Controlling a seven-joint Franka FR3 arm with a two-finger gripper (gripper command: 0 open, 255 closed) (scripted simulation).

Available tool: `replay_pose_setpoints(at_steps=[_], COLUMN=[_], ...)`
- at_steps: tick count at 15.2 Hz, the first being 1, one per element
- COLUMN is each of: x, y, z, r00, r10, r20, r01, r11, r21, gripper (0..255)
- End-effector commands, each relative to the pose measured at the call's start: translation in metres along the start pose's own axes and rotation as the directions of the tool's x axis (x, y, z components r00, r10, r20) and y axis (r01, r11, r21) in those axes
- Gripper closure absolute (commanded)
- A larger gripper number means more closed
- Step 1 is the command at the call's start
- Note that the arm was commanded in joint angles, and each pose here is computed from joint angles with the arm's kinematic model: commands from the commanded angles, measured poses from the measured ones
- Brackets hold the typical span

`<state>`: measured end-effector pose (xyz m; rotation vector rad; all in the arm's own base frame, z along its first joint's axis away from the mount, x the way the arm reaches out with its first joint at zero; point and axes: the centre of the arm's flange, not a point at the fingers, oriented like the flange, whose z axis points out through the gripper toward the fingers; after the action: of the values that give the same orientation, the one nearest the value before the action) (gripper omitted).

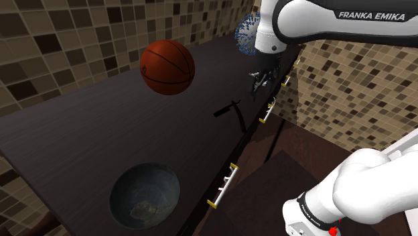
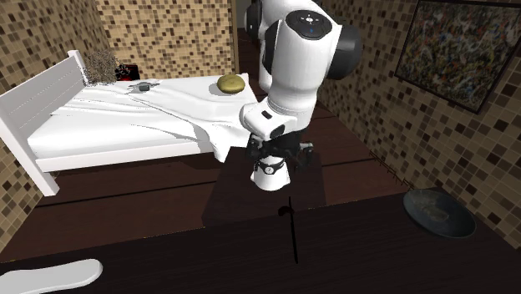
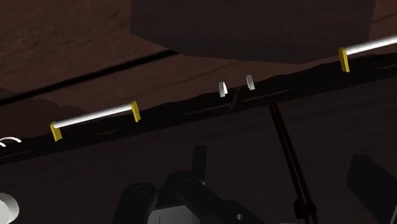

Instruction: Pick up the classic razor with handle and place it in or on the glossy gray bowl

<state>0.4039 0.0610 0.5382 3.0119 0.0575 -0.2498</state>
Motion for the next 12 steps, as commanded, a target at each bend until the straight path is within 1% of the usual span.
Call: replay_pose_setpoints(at_steps=[1, 6, 7, 12], x=[0.024, 0.078, 0.080, 0.079], y=[-0.015, -0.058, -0.060, -0.059], z=[0.010, 0.033, 0.034, 0.060], r00=[0.999, 0.988, 0.987, 0.987], r10=[-0.044, -0.149, -0.154, -0.154], r20=[0.012, 0.045, 0.047, 0.047], r01=[0.044, 0.151, 0.156, 0.156], r11=[0.999, 0.987, 0.987, 0.987], r21=[-0.014, -0.047, -0.048, -0.048], gripper=[0, 0, 0, 0])
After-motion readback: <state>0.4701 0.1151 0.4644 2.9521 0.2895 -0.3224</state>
